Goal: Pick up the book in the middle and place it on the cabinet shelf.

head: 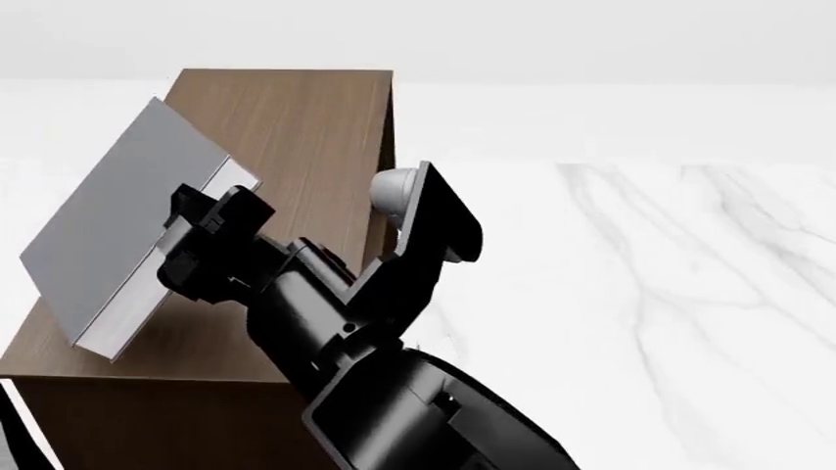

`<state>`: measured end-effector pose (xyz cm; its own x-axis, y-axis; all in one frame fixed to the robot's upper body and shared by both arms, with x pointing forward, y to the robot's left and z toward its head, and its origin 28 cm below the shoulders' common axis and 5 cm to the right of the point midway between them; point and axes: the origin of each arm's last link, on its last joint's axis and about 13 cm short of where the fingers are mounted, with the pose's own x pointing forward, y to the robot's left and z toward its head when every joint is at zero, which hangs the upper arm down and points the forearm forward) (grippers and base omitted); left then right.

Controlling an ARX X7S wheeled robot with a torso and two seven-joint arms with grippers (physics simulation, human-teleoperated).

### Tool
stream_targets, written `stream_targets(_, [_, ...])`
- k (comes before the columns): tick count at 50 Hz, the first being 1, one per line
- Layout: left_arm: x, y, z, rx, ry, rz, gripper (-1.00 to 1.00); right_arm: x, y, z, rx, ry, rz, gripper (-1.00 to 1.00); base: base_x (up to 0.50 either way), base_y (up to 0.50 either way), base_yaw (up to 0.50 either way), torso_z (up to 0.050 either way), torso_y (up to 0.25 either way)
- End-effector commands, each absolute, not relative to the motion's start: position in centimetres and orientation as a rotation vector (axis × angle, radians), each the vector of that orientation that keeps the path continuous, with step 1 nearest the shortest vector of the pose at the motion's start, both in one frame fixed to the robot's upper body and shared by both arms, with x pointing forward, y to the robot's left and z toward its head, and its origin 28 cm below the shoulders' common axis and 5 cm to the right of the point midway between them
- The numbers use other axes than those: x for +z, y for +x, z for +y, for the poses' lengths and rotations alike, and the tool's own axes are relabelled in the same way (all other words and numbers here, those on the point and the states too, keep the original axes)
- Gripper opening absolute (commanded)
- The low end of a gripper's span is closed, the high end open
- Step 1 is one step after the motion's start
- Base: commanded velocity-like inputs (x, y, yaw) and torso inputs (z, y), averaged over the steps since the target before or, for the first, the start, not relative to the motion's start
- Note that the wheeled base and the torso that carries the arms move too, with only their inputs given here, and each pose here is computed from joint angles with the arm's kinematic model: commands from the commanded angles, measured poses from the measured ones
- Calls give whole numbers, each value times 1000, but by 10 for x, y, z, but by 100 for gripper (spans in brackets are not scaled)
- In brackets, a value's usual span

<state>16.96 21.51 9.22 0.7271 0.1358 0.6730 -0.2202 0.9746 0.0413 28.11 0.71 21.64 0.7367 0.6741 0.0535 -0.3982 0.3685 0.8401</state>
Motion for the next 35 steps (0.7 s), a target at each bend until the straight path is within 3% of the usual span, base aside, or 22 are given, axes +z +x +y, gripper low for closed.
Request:
stream_targets(1, [92,172,216,198,130,-752,100,221,284,7,736,989,254,-100,0,0,0,0,0])
stream_targets(35, [91,172,216,194,123,-742,100,212,290,5,697,980,273,-100,1,0,0,0,1])
